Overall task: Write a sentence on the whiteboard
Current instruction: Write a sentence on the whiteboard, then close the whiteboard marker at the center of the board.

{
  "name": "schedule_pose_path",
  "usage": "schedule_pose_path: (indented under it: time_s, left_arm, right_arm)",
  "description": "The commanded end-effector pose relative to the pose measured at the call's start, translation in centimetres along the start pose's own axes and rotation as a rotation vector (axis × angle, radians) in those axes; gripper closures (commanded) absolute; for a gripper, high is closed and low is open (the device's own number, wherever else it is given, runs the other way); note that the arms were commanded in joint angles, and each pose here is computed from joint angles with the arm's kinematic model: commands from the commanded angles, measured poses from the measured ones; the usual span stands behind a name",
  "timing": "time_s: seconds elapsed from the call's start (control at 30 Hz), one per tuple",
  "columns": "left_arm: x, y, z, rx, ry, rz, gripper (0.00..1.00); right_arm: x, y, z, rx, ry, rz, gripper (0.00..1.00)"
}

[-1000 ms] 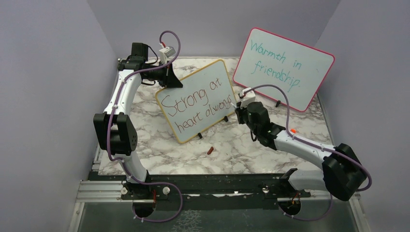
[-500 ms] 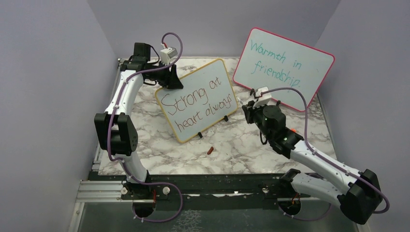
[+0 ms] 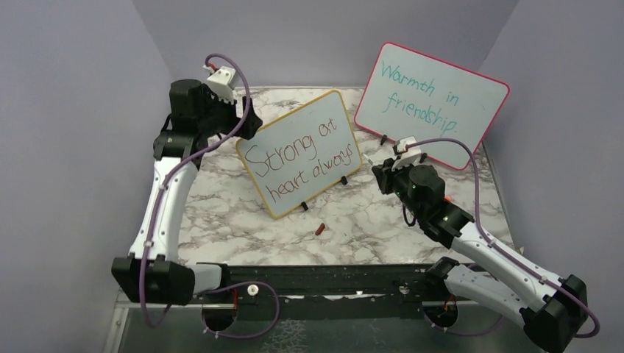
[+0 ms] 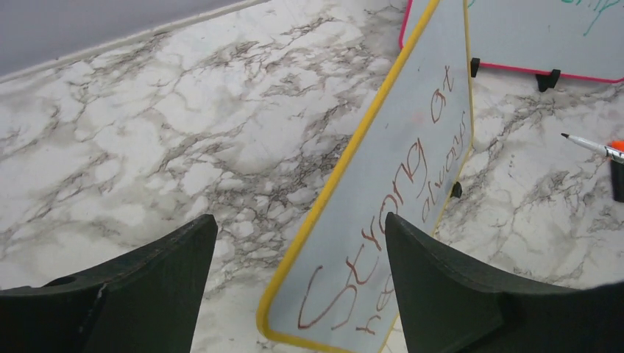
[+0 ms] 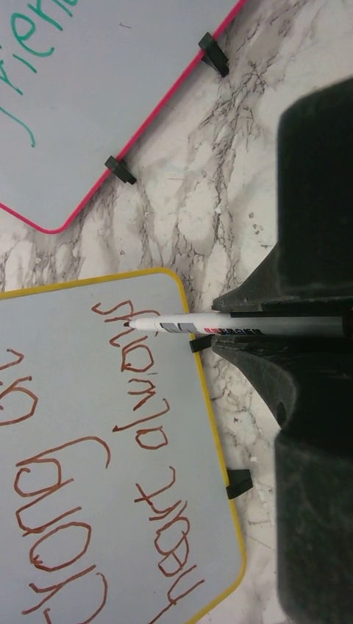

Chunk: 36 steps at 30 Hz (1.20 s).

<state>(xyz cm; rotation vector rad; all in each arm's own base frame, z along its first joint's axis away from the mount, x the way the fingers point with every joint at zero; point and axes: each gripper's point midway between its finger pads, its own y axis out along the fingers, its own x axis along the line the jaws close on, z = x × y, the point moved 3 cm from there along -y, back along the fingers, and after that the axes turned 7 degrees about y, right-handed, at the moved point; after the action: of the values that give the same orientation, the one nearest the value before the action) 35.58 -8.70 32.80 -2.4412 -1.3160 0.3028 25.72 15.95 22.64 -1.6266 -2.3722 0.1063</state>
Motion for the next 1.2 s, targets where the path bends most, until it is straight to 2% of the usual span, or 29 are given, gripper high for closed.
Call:
schedule_pose_path:
  time_s: [0.0,0.27,0.47,0.67,0.8,1.07,1.17]
  left_arm:
    - [-1.4,-1.8,1.6,-0.056,-0.108,-0.112,0.15]
    - [-8.4,-2.5,8.3,0.009,-0.217,-0.060,0.14]
    - [-13.2,-2.0,11.1,0.042,-0.271,0.037,0.16]
    - [-18.9,-0.5,13.9,0.085,-0.210,0.083,0.17]
    - [-21.2,1.0,15.5,0.144,-0.138,0.087,0.20]
    - [-25.3,4.4,20.7,0.363,-0.003,0.190,0.36]
    - [-26.1,5.3,22.3,0.433,0.017,0.217,0.47]
  right_arm:
    - [0.6,-0.5,0.5,0.044,0.012,-0.043,0.99]
    - [1.0,-0.4,0.8,0.070,0.011,-0.067,0.99]
    - [1.2,-0.2,1.5,0.089,0.007,-0.081,0.99]
    - [0.6,-0.5,1.7,0.070,0.005,-0.055,0.99]
    - [0.5,-0.6,2.0,0.076,0.009,-0.056,0.99]
    - [0.2,-0.5,2.6,0.080,0.006,-0.040,0.99]
    - [0.0,-0.5,2.7,0.075,0.007,-0.031,0.99]
